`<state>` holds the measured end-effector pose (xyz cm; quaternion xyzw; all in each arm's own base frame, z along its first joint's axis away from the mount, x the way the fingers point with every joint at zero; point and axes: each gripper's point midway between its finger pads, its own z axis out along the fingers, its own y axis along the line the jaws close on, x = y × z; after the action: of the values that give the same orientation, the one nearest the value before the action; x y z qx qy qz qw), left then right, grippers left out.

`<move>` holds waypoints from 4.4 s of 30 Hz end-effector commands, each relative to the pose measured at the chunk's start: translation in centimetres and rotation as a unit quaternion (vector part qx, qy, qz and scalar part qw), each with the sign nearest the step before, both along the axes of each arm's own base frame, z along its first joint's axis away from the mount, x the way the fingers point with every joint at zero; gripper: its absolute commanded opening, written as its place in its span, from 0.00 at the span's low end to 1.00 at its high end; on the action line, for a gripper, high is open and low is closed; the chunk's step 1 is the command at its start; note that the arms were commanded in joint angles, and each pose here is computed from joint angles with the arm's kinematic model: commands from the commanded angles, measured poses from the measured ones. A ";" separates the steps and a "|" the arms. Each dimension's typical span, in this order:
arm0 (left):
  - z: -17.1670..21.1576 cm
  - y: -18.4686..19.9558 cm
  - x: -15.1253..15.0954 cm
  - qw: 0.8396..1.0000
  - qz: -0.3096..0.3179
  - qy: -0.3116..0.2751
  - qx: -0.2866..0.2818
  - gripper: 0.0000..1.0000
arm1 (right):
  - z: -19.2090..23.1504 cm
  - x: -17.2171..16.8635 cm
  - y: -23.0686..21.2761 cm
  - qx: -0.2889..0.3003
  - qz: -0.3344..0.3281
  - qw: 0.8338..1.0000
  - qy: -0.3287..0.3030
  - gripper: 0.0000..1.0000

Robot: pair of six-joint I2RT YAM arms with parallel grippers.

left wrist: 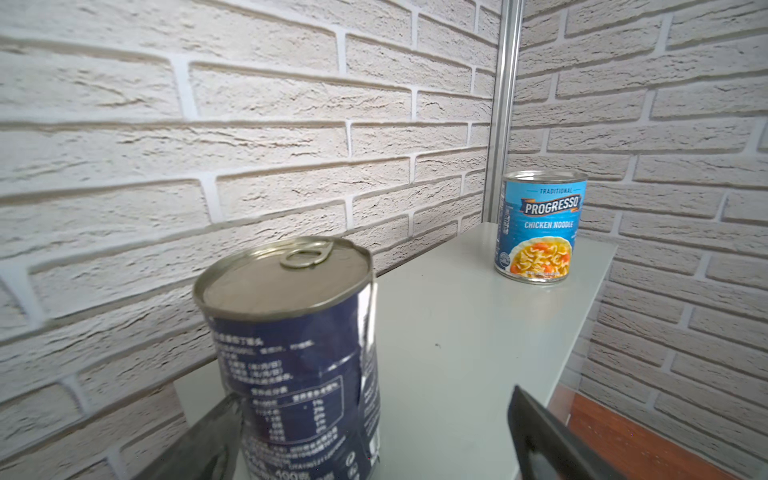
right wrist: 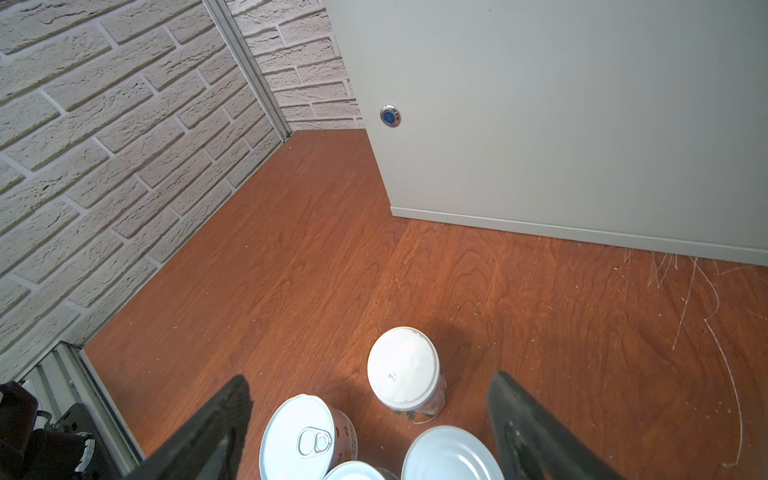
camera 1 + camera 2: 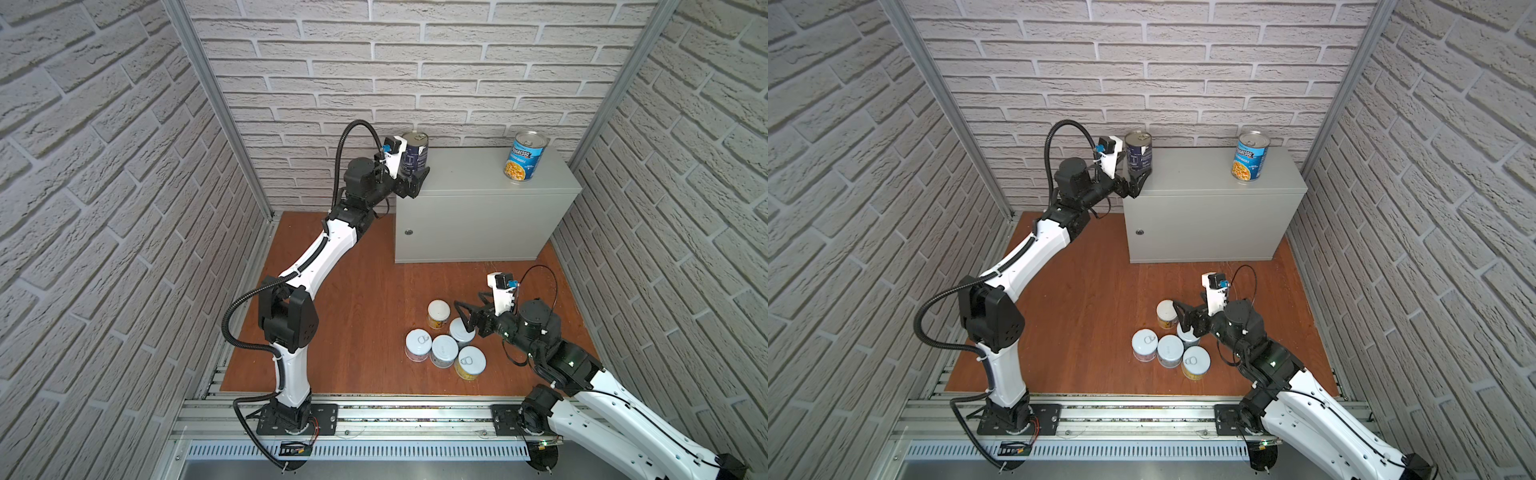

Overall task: Place and organize the canned foods onto the counter
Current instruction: 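Lower the purple can onto the cabinet top with the left gripper, then open and withdraw the left gripper while the right gripper lowers to the cans, then lower the right gripper over the yellow pineapple can and close on it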

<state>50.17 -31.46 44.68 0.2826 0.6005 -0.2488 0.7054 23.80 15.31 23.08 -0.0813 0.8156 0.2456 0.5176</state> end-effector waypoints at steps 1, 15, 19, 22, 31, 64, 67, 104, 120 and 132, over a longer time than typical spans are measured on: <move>1.9 0.1 -1.5 0.998 0.025 -0.050 0.025 0.98 | 0.0 -0.2 -0.4 0.008 -0.009 1.000 -0.001 0.90; 1.6 -1.4 -0.8 0.999 -0.003 -0.040 0.022 0.98 | 0.3 -0.8 -1.4 0.011 -0.022 1.000 -0.005 0.90; 1.1 -1.6 0.4 0.999 -0.005 -0.029 0.016 0.98 | 0.2 -0.8 -1.6 0.006 -0.028 1.000 -0.004 0.90; 0.7 -1.7 1.3 1.000 -0.007 -0.019 0.009 0.98 | 0.1 -0.8 -1.9 0.002 -0.032 0.999 -0.003 0.90; 0.5 -1.8 1.2 1.000 -0.016 -0.023 0.003 0.98 | 0.1 -1.0 -2.4 -0.006 -0.040 0.999 -0.006 0.90; -7.5 11.2 -14.8 0.981 0.134 0.134 -0.036 0.98 | -4.8 0.7 0.4 -0.144 0.006 0.972 0.188 0.90; -9.4 12.6 -16.2 0.976 0.153 0.156 -0.008 0.98 | -4.9 0.5 -0.2 -0.169 -0.001 0.964 0.207 0.90; -19.5 15.5 -20.1 0.960 0.181 0.206 -0.051 0.98 | -12.5 -6.2 -3.7 -0.166 -0.058 0.909 0.378 0.88; -20.6 14.8 -19.4 0.956 0.178 0.228 -0.048 0.98 | -14.1 -6.8 -4.1 -0.173 -0.066 0.899 0.396 0.87; -20.6 14.1 -18.8 0.955 0.172 0.237 -0.049 0.98 | -13.8 -7.7 -3.0 -0.154 -0.027 0.900 0.407 0.87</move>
<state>30.87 -16.75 21.44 0.0809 0.8015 -0.1911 0.5608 16.22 11.84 9.28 -0.0228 0.9857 0.1023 0.1322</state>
